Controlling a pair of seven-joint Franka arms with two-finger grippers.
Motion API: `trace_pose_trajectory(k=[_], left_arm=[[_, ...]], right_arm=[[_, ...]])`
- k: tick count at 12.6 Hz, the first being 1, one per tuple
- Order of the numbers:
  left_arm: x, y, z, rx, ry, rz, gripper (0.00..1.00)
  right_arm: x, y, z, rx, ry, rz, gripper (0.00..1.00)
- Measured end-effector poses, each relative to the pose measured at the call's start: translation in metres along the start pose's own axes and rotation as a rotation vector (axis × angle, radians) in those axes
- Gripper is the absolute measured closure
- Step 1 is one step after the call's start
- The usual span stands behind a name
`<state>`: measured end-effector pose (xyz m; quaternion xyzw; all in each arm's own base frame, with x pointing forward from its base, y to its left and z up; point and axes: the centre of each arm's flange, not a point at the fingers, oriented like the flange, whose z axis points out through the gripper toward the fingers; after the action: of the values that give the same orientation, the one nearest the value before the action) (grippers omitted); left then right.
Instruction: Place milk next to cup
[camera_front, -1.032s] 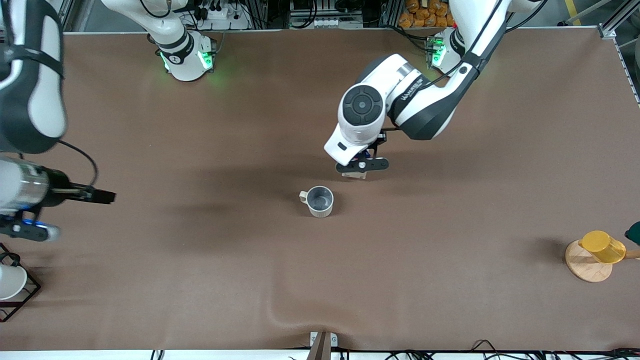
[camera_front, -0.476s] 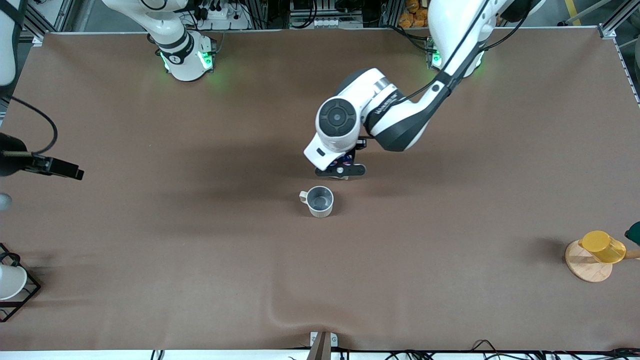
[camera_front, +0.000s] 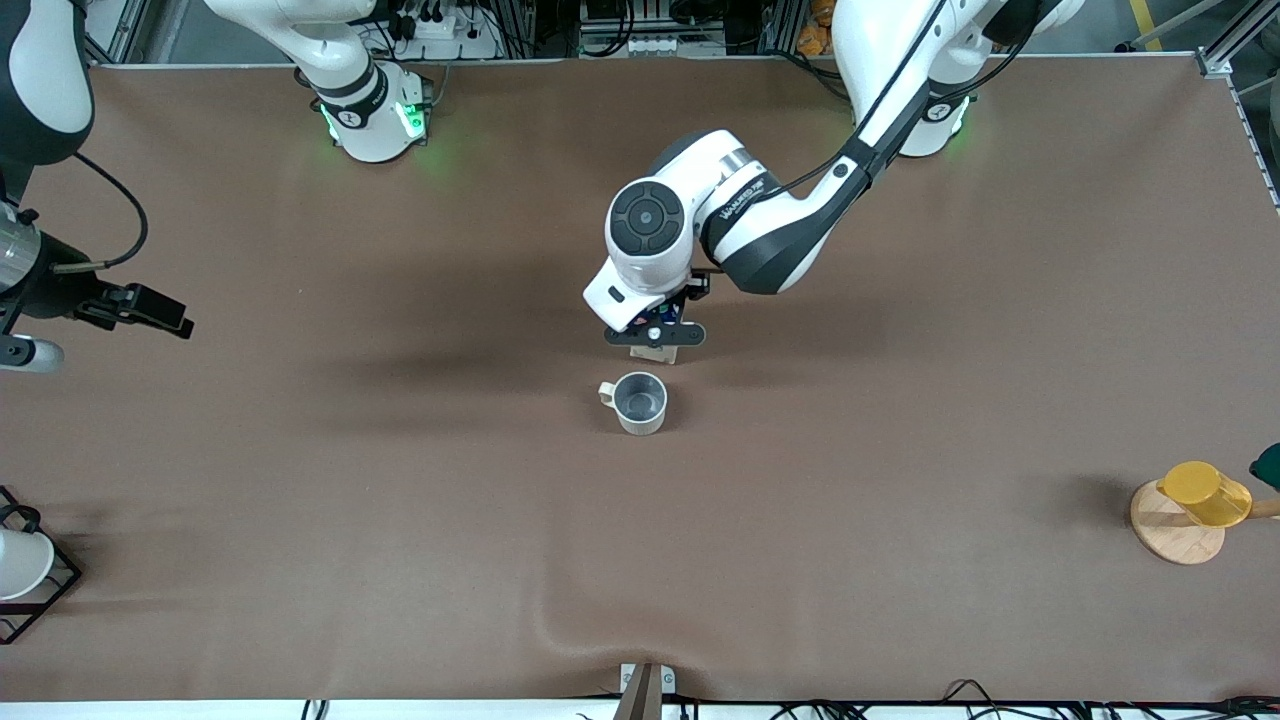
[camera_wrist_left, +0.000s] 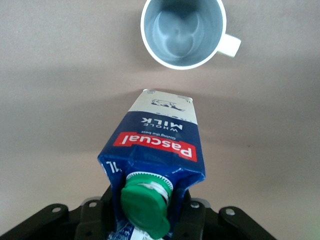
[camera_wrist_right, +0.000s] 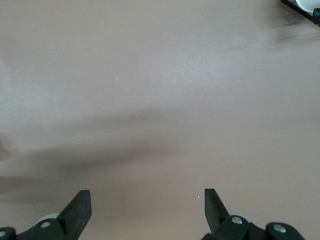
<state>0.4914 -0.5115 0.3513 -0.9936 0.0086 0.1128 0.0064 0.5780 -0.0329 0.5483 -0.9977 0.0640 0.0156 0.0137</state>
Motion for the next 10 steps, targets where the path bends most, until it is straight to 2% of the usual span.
trace_pose_trajectory(k=[4,8,10], left_arm=[[0.008,0.002,0.016,-0.009,-0.002,-0.069,0.52],[0.012,-0.001,0.014,-0.012,0.005,-0.081,0.46],[0.014,-0.001,0.011,-0.016,0.009,-0.084,0.27]], right_arm=[[0.003,-0.004,-0.026,-0.014,0.047,-0.055,0.00],[0.012,-0.006,-0.049,-0.020,0.044,-0.056,0.00],[0.015,-0.005,-0.052,-0.022,0.049,-0.053,0.00]])
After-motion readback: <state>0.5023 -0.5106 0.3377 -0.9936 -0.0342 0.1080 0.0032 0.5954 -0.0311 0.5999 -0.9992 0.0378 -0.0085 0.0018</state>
